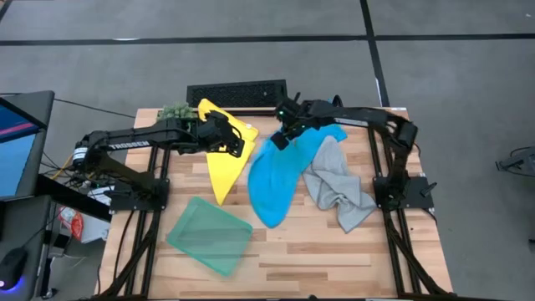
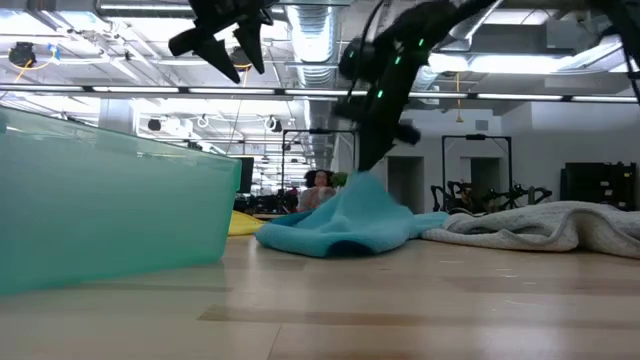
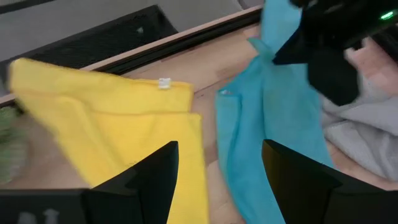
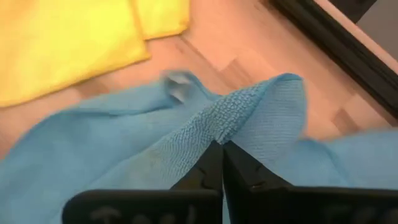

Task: Fold microfiber towels
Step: Fold the left blue towel

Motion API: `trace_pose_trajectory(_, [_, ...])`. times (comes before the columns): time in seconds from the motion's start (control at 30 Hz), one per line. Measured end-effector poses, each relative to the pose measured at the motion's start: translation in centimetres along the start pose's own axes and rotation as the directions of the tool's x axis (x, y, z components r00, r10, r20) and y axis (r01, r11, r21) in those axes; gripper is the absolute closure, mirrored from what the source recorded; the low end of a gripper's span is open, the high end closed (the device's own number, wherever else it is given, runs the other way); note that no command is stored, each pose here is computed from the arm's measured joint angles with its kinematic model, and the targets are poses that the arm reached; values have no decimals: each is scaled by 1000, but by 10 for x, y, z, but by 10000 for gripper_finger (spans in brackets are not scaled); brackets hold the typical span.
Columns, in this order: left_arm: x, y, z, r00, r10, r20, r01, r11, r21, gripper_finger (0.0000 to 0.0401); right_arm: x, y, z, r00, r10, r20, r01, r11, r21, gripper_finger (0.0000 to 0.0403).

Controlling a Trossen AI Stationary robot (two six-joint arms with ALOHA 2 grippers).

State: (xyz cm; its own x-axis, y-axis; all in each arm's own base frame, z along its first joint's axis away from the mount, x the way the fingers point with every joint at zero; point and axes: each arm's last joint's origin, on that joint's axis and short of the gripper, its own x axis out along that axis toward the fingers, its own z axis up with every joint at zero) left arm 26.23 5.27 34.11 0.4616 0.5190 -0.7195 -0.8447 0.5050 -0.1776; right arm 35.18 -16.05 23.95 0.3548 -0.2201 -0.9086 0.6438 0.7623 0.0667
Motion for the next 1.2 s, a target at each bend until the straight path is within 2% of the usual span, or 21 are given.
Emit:
trace_pose_trajectory(0.1, [12,-2,-8,999,-38,-8,39,999,21,177,-19,3,-11,1000,0,-19,0,1000,-12,380])
trace_pose_trajectory(0.23, [39,0,-23,994,-106,-8,106,994,-6,177,-27,6,-38,999,6,-37,-6,1000,12,385])
trace_pose_trajectory(0.43, [86,4,-53,964,-265,21,266,964,-5,177,-12,8,-90,994,3,-112,6,996,85,378])
trace_pose_trajectory(0.53, [106,-3,-63,941,-337,10,336,940,59,177,-4,11,-113,990,5,-142,13,991,132,371])
trace_pose_trajectory(0.7, [137,-29,-77,924,-367,-106,382,897,221,177,1,26,-144,984,14,-180,14,988,151,367])
trace_pose_trajectory(0.93, [167,-62,-70,925,-360,-119,379,874,304,177,-2,49,-166,981,38,-192,-8,988,155,370])
trace_pose_trajectory(1.13, [175,-76,-56,922,-379,-85,376,816,439,177,-6,64,-179,978,44,-203,-13,988,152,367])
trace_pose_trajectory(1.2, [177,-80,-51,909,-409,-76,393,785,479,177,-7,69,-182,978,45,-203,-14,988,152,367])
